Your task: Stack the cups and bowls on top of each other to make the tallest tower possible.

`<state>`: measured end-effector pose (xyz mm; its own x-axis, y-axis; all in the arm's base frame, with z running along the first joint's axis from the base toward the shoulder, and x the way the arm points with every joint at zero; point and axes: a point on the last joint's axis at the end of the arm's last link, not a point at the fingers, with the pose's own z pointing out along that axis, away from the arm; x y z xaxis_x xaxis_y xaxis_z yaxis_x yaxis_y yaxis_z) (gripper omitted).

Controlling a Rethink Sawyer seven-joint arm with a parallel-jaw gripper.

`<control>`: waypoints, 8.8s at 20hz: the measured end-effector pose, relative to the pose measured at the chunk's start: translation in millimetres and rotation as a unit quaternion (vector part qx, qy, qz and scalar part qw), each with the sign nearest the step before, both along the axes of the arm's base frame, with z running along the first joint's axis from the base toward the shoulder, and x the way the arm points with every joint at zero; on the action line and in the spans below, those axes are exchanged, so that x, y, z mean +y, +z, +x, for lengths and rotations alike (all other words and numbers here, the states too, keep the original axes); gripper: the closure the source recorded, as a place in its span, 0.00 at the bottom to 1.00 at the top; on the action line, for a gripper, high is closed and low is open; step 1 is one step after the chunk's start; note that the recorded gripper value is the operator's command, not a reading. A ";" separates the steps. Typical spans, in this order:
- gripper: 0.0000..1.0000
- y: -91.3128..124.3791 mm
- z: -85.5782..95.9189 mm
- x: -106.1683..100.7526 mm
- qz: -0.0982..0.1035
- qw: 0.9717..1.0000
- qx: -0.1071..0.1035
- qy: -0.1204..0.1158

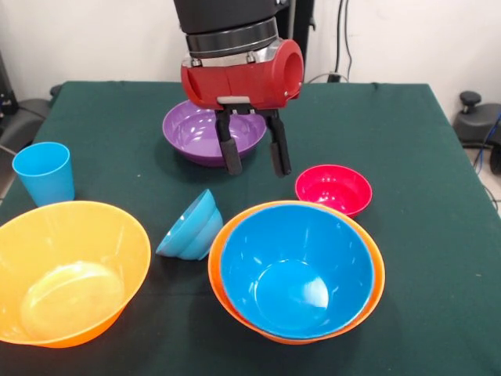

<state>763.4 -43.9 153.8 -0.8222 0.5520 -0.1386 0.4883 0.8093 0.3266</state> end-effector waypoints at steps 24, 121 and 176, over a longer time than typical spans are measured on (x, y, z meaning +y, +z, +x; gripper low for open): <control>0.00 5.2 9.4 25.5 -0.002 1.000 -0.009 0.015; 0.00 -8.7 24.6 6.4 -0.046 0.996 0.033 -0.073; 0.00 -77.4 11.6 29.5 -0.042 0.996 0.021 -0.080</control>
<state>775.0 -14.4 76.4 -0.7314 0.6635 -0.1577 0.6242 0.7444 0.2372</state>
